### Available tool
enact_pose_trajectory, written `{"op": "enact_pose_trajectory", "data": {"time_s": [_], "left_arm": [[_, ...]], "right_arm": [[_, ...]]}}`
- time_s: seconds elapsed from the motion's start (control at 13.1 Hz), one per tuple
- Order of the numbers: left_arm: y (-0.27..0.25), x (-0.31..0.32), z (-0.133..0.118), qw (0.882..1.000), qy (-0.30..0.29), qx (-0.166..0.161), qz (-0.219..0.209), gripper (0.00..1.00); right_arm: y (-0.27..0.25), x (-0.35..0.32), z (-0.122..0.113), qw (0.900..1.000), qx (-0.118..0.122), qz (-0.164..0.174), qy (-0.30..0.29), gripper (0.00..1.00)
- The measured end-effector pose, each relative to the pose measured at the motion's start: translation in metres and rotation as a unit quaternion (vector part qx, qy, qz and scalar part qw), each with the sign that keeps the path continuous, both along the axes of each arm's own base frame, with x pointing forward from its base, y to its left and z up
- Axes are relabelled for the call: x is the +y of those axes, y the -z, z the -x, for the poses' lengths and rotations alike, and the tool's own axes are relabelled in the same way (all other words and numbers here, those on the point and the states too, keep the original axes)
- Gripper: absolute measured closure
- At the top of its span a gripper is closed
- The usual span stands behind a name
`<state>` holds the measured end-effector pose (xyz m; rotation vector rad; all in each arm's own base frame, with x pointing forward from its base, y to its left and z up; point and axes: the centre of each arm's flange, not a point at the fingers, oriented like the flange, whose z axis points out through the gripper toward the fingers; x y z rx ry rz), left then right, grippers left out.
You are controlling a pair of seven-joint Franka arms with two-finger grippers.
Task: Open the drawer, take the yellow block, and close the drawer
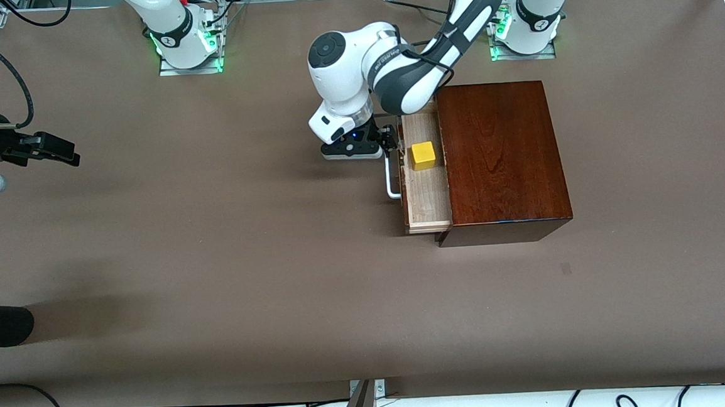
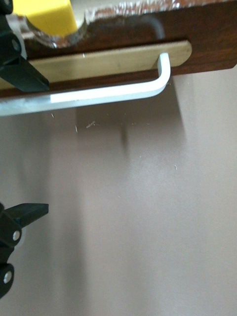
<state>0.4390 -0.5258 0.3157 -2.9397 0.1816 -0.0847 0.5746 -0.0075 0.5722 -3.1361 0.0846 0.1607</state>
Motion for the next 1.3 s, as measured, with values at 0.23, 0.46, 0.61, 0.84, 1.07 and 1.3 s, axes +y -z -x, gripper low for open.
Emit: {"op": "enact_pose_trajectory", "data": {"time_s": [0.23,0.46,0.61,0.84,1.07,1.3], "left_arm": [[-0.028,0.008,-0.01,1.0,0.011,-0.004,-0.009,0.0],[-0.09,0.048,-0.035,1.0,0.014,-0.004,-0.017,0.0],[-0.129,0.094,-0.061,1.0,0.0,0.014,-0.003,0.0],[-0.18,0.178,-0.1,0.998,-0.023,0.04,0.033,0.0],[-0.224,0.277,-0.127,0.995,-0.036,0.063,0.065,0.0],[-0.258,0.36,-0.135,0.993,-0.032,0.083,0.072,0.0]], "right_arm": [[0.0,0.0,0.0,1.0,0.0,0.0,0.0,0.0],[0.0,0.001,0.0,1.0,0.0,0.0,0.019,0.0],[0.0,0.006,0.0,0.999,0.0,0.001,0.038,0.0],[0.0,0.025,0.0,0.998,0.001,0.005,0.07,0.0],[0.0,0.07,0.003,0.993,0.001,0.013,0.118,0.0],[0.0,0.145,0.017,0.977,0.0,0.028,0.211,0.0]]}}
